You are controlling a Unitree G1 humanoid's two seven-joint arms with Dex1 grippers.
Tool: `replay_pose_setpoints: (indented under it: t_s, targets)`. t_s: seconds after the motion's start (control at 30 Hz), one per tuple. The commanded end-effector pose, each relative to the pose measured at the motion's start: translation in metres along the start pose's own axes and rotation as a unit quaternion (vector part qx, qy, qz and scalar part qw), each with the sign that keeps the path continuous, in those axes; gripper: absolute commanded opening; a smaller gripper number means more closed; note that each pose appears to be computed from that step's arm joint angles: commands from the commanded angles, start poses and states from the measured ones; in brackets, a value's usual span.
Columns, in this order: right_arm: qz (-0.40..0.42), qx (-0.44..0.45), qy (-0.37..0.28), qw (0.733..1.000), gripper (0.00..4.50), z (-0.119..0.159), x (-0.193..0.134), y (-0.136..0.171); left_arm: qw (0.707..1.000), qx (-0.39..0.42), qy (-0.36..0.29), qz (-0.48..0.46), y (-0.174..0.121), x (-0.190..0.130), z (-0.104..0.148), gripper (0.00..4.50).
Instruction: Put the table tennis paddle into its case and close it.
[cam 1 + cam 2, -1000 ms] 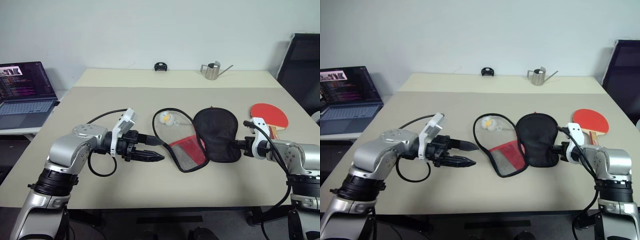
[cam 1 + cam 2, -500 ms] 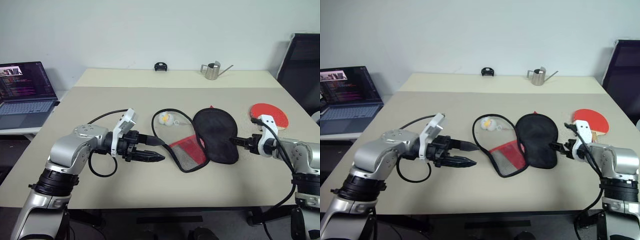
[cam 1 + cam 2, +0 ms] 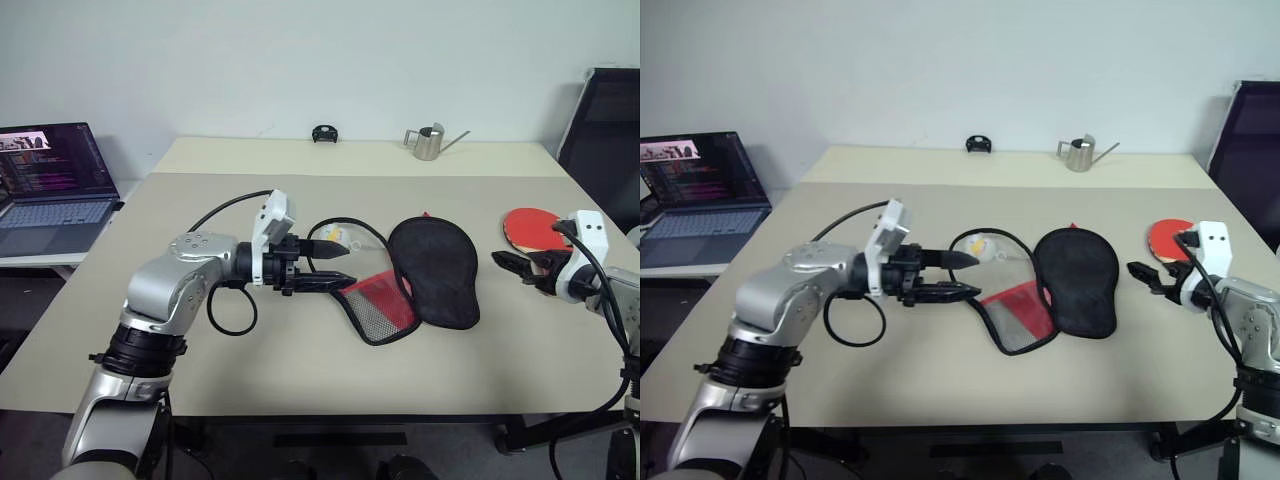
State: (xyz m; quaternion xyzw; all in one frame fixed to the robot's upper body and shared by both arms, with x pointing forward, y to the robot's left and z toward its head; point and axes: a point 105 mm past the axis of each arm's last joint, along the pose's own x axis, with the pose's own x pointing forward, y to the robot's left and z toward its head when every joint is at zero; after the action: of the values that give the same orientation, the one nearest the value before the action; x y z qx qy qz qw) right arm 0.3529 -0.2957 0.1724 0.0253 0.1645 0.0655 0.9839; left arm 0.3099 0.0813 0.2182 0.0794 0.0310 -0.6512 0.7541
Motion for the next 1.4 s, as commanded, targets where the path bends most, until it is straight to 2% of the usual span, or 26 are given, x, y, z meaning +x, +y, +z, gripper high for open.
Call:
replay_pose_setpoints:
  t_s: [0.03, 0.17, 0.37, 0.53, 0.77, 1.23, 1.4]
  targets:
    - [-0.069, -0.033, -0.019, 0.997, 4.49, 0.007, 0.000, -0.030, 0.999, 0.044, 0.002, -0.006, -0.003, 0.008, 0.011, 3.27]
    - [-0.109, -0.033, -0.019, 0.993, 4.49, 0.003, 0.009, -0.051, 0.999, 0.052, -0.001, -0.017, -0.003, 0.015, 0.013, 3.27]
    - [-0.127, -0.002, -0.031, 0.991, 4.49, 0.004, 0.029, -0.058, 0.998, 0.053, 0.001, -0.022, -0.003, 0.019, 0.011, 3.27]
    - [-0.133, 0.004, -0.022, 0.991, 4.49, -0.004, 0.042, -0.059, 0.998, 0.053, 0.002, -0.022, -0.003, 0.019, 0.009, 3.27]
    - [-0.182, 0.004, -0.012, 0.983, 4.49, -0.017, 0.053, -0.072, 0.998, 0.055, 0.005, -0.018, -0.002, 0.018, 0.009, 3.27]
    - [-0.175, 0.024, 0.019, 0.984, 4.49, -0.041, 0.071, -0.062, 0.998, 0.055, 0.009, -0.017, -0.001, 0.019, 0.008, 3.27]
    - [-0.182, 0.022, 0.027, 0.983, 2.94, -0.048, 0.073, -0.060, 0.998, 0.052, 0.013, -0.015, -0.001, 0.016, 0.006, 3.27]
